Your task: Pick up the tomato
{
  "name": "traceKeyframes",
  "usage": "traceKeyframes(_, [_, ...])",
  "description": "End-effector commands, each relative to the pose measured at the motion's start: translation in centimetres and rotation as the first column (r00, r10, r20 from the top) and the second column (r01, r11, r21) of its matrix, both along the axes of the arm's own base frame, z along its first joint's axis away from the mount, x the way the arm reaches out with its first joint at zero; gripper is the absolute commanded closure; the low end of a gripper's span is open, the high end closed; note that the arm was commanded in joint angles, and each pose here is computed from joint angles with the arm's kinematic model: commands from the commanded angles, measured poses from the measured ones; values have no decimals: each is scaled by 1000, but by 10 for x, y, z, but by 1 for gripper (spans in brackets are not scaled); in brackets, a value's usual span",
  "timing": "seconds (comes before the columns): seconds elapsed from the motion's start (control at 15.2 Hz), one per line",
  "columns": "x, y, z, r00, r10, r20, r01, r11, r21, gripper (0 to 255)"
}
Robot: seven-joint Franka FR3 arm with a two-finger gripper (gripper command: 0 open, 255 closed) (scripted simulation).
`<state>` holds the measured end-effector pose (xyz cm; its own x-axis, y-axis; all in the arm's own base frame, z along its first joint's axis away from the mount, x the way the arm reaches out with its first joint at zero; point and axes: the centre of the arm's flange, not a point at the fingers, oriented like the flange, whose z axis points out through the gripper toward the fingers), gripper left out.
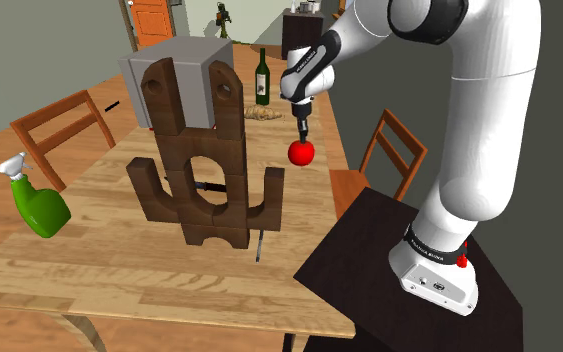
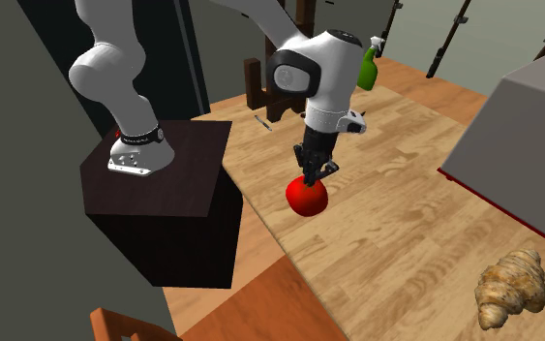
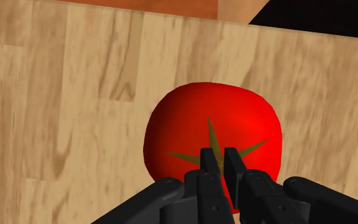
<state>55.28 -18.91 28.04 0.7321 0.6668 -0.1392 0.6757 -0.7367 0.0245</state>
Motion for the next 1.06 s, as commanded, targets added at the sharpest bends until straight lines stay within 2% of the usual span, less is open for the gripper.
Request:
traceKeyframes(0.0, [0,0,8,1000,0,0,0,1000,0,255])
traceKeyframes(0.86, [0,0,76,1000,0,0,0,1000,0,255])
traceKeyframes(0.99, [0,0,77,1000,0,0,0,1000,0,255])
